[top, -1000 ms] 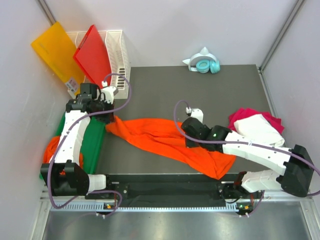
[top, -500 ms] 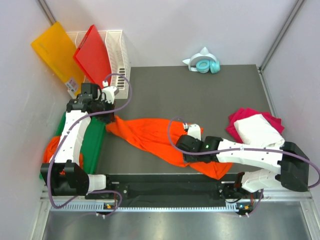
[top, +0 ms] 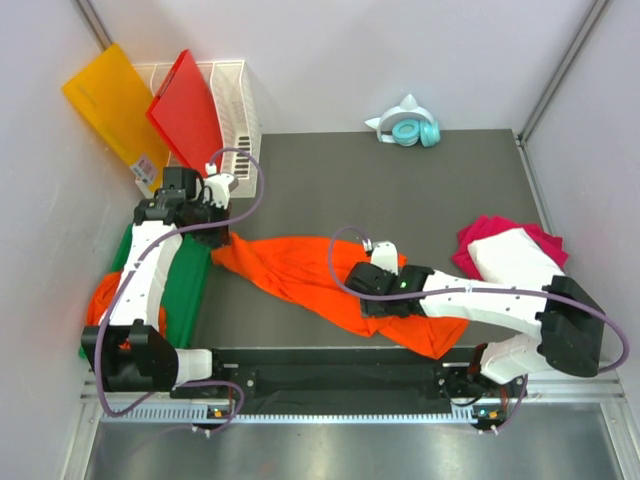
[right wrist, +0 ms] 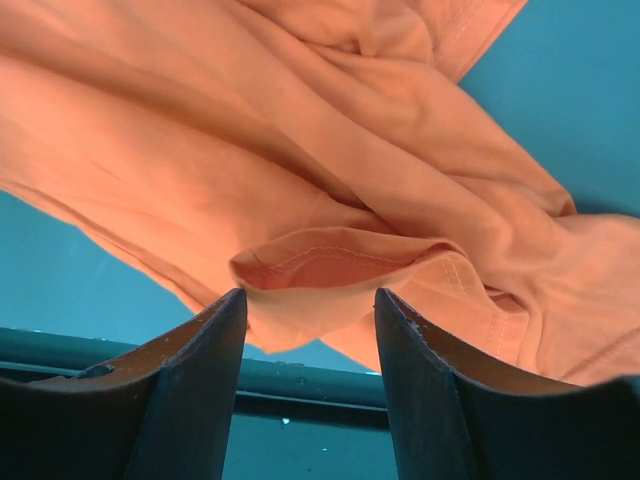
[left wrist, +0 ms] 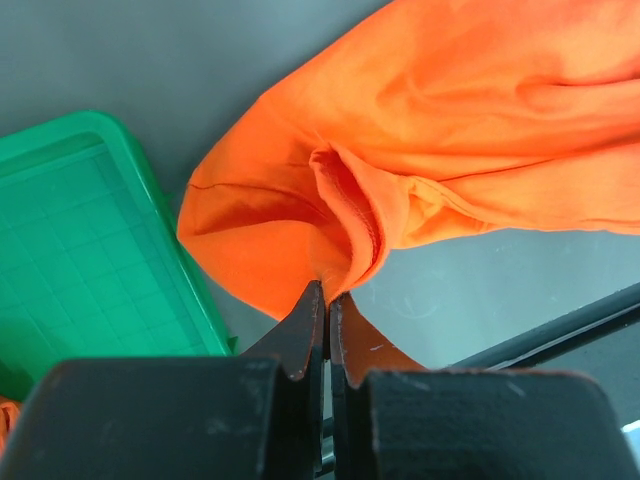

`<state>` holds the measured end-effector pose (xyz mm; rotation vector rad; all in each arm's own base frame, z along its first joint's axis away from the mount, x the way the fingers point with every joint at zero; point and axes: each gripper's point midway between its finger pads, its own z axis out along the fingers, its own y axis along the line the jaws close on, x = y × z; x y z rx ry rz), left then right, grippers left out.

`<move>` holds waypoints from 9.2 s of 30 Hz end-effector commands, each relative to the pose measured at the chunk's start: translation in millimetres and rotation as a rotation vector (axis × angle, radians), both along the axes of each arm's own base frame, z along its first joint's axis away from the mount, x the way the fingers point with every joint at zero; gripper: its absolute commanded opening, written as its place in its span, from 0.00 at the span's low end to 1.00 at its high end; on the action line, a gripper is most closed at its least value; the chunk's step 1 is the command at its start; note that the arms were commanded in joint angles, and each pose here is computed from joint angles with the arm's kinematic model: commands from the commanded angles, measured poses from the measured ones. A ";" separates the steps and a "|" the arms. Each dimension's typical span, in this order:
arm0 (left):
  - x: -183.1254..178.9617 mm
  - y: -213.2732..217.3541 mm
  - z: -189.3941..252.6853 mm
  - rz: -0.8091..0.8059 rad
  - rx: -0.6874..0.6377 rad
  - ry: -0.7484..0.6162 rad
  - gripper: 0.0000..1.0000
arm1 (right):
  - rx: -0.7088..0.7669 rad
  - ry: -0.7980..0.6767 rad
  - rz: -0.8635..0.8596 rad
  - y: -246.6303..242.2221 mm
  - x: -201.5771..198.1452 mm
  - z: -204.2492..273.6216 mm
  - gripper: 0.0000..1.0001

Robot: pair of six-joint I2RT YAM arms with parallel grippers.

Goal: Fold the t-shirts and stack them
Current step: Flatten out the tshirt, then fold the flattened tshirt in 1/3 of the way

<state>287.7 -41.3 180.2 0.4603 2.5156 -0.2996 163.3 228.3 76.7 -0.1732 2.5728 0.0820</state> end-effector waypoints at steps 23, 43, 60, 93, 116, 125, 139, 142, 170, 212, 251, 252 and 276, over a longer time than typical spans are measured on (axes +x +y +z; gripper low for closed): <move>1.7 -1.0 5.0 0.006 -0.005 -0.049 0.00 | -0.020 0.006 0.062 37.0 2.8 -8.0 0.53; 3.3 -12.0 -1.2 -0.018 -0.021 -0.030 0.00 | -0.115 -0.027 -0.040 2.0 3.7 -9.4 0.00; 69.7 0.0 165.4 0.157 -0.045 -0.446 0.00 | -0.007 -0.628 -0.318 -112.5 111.8 291.1 0.00; -72.5 37.6 437.0 0.351 -0.074 -1.205 0.00 | 0.102 -1.067 -0.500 -248.8 39.3 479.7 0.00; 85.8 42.7 432.7 0.403 -0.048 -1.194 0.00 | 0.117 -1.158 -0.540 -220.2 148.5 510.6 0.00; -14.2 36.6 418.1 0.377 -0.102 -1.190 0.00 | 0.078 -1.130 -0.521 -246.3 82.5 463.8 0.00; -145.3 48.8 466.8 0.374 -0.041 -1.412 0.00 | 0.178 -1.271 -0.548 -275.4 9.5 511.1 0.00; -124.2 49.1 439.8 0.372 -0.020 -1.350 0.00 | 0.149 -1.200 -0.549 -264.6 31.5 484.6 0.00; 135.5 26.9 46.8 0.227 0.092 -0.588 0.00 | -0.103 -0.563 -0.530 -185.9 247.8 129.9 0.00; 353.0 -57.3 36.7 0.222 0.154 -0.603 0.00 | -0.132 -0.420 -0.609 -234.6 412.1 71.5 0.00; 182.4 -46.7 38.8 0.219 0.104 -0.427 0.00 | -0.167 -0.377 -0.641 -233.9 286.6 63.2 0.00; 181.2 -43.9 37.4 0.230 0.111 -0.424 0.00 | -0.173 -0.371 -0.642 -234.5 285.8 61.4 0.00; 118.6 -3.6 14.1 0.315 0.128 -0.352 0.00 | -0.179 -0.277 -0.663 -235.0 249.3 28.1 0.00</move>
